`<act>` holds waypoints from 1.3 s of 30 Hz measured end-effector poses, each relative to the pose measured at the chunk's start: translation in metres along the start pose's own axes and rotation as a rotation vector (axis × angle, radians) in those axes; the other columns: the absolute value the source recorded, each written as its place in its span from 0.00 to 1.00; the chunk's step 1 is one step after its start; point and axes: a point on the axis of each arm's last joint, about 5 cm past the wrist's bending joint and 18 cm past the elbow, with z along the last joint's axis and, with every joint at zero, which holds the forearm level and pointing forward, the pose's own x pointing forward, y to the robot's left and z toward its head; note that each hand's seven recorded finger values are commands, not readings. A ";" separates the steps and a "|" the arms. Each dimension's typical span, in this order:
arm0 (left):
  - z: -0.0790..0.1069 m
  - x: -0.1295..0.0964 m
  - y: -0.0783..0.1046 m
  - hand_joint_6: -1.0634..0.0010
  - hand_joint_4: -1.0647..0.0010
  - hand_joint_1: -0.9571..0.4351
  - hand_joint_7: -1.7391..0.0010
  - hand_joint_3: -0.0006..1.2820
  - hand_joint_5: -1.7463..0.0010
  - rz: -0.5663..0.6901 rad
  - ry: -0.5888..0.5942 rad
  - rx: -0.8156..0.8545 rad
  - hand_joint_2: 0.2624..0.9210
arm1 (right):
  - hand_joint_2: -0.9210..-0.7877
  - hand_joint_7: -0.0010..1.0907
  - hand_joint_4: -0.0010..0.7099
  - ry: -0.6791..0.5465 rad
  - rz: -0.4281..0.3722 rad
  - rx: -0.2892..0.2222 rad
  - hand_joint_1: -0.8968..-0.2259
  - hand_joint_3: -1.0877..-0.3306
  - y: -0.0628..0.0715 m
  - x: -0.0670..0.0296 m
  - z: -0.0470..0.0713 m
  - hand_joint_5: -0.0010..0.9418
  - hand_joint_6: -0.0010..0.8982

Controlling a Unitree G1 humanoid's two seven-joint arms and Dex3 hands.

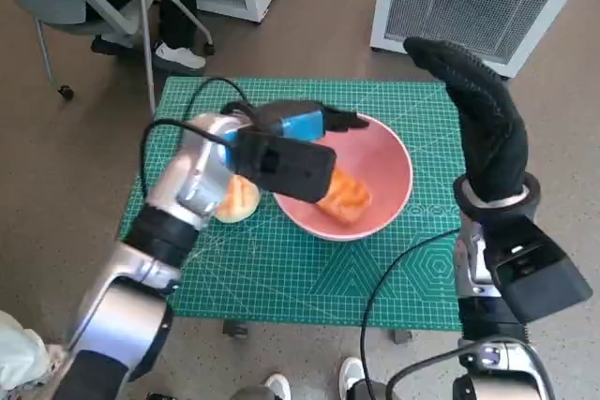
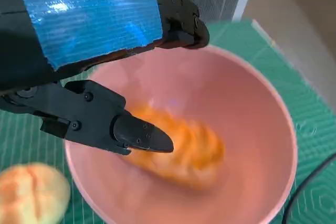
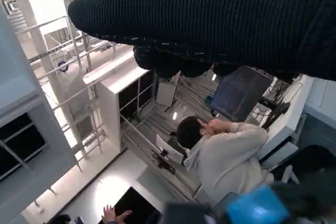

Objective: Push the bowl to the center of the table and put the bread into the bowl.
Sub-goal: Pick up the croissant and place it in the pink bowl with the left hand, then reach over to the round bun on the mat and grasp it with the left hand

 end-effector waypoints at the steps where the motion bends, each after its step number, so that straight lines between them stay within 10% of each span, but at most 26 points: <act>1: -0.002 -0.004 0.001 0.78 0.96 0.42 0.96 0.00 0.99 0.014 -0.006 -0.007 0.97 | 0.00 0.57 0.34 0.001 0.000 0.001 0.49 0.24 0.000 0.0000 0.000 0.03 0.00; 22: -0.066 -0.090 -0.001 0.70 0.81 0.44 0.92 0.00 0.98 0.215 0.128 -0.109 0.97 | 0.00 0.57 0.33 0.012 -0.004 0.007 0.49 0.25 0.000 -0.0009 -0.001 0.04 0.00; 39: -0.080 -0.098 -0.023 0.70 0.79 0.45 0.92 0.00 0.99 0.180 0.255 -0.139 0.97 | 0.00 0.58 0.33 0.012 0.012 0.009 0.48 0.28 0.001 0.0009 -0.005 0.06 0.00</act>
